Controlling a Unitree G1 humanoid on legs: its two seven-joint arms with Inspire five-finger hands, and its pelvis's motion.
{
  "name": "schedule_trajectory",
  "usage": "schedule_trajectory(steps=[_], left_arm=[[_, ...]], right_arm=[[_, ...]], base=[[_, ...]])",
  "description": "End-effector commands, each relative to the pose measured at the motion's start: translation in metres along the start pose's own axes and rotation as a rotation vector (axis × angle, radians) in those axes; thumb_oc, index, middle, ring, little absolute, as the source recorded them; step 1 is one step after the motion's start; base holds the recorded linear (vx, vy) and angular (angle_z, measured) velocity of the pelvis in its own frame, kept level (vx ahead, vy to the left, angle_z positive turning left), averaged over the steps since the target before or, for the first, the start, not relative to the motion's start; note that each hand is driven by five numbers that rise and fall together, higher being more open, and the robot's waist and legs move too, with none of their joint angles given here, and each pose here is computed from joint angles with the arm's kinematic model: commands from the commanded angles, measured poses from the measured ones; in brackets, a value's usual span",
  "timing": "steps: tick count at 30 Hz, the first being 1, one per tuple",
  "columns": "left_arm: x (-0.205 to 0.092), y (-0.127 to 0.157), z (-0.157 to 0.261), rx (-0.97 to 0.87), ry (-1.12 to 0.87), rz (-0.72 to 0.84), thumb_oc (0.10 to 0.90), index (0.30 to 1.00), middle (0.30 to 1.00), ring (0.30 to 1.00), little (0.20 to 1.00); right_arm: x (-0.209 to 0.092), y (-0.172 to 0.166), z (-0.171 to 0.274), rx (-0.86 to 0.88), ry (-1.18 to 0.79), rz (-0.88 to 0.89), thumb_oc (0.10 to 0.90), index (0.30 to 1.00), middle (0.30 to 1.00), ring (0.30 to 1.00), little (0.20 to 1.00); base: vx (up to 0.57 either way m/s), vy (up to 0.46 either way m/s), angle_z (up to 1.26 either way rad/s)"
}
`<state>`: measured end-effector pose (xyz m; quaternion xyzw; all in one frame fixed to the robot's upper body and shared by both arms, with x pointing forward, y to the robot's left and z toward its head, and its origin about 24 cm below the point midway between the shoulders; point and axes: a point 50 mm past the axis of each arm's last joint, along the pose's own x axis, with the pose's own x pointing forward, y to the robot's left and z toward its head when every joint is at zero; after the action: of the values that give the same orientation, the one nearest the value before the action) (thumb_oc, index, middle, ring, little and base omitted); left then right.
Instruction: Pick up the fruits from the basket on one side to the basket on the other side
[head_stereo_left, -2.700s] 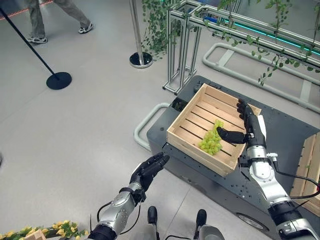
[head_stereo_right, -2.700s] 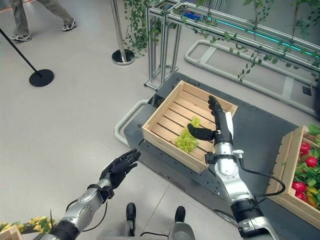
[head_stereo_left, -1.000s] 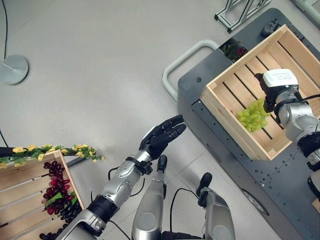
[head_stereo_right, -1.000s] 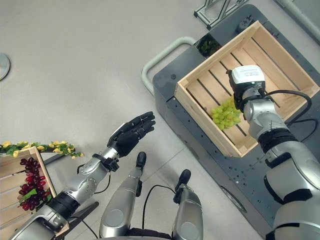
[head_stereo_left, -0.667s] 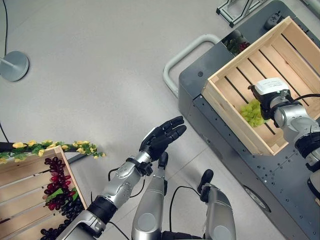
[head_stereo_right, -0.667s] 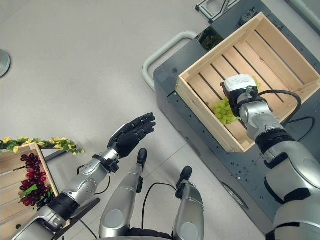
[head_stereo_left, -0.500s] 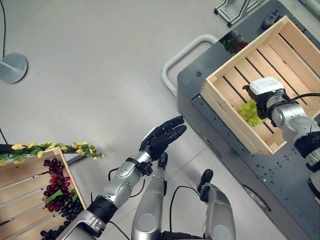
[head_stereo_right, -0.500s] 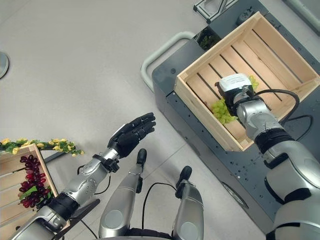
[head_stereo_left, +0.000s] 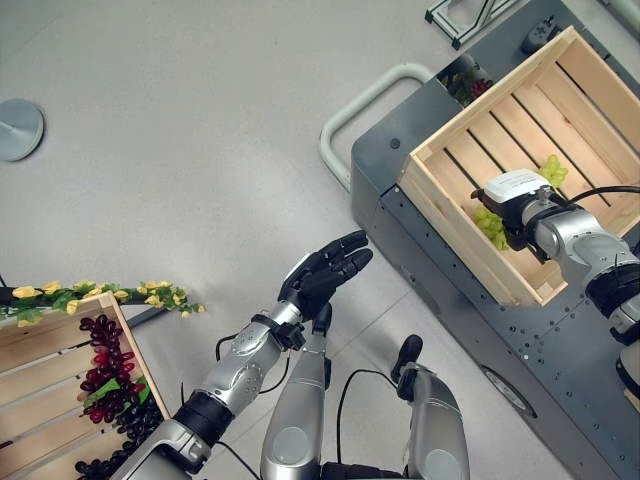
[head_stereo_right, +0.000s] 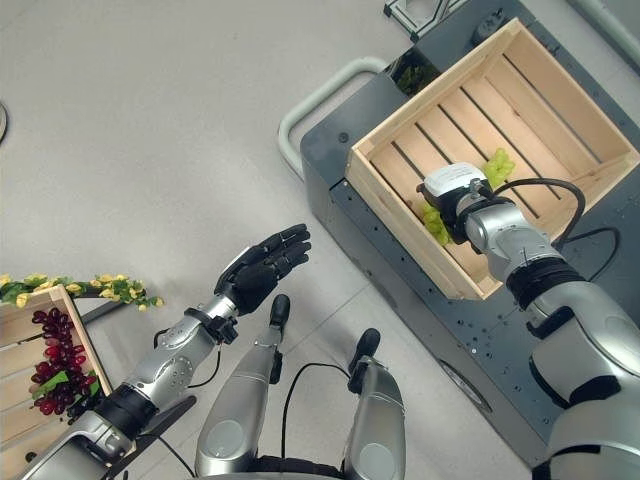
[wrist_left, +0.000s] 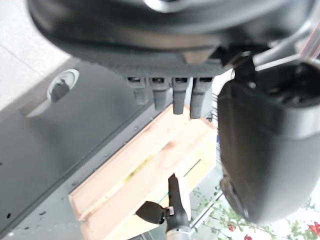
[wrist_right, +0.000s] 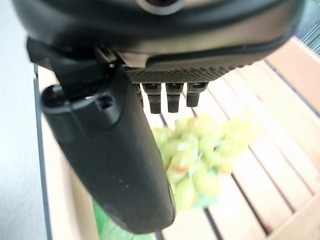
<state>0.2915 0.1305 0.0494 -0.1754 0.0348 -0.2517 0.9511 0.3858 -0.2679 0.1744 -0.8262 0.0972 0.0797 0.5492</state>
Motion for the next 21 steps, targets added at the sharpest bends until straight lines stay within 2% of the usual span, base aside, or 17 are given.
schedule_trajectory(steps=[1, 12, 20, 21], left_arm=[[0.008, -0.028, 0.036, -0.020, -0.208, -0.141, 0.800, 0.900, 0.900, 0.900, 0.900], [0.012, -0.042, 0.045, -0.033, -0.255, -0.187, 0.800, 0.900, 0.900, 0.900, 0.900], [0.012, -0.046, 0.049, -0.040, -0.275, -0.199, 0.800, 0.900, 0.900, 0.900, 0.900], [0.012, -0.047, 0.049, -0.040, -0.283, -0.200, 0.800, 0.900, 0.900, 0.900, 0.900]], right_arm=[[-0.010, -0.036, -0.044, -0.055, 0.194, -0.017, 0.800, 0.900, 0.900, 0.900, 0.900], [-0.007, -0.023, -0.057, -0.038, 0.335, 0.026, 0.800, 0.900, 0.900, 0.900, 0.900], [-0.011, -0.023, -0.069, -0.074, 0.435, -0.029, 0.800, 0.900, 0.900, 0.900, 0.900], [-0.012, -0.026, -0.071, -0.085, 0.454, -0.053, 0.646, 0.669, 0.669, 0.669, 0.669]], base=[[-0.03, 0.005, -0.01], [-0.04, -0.003, 0.02], [-0.03, 0.001, 0.01], [-0.06, 0.009, 0.00]])
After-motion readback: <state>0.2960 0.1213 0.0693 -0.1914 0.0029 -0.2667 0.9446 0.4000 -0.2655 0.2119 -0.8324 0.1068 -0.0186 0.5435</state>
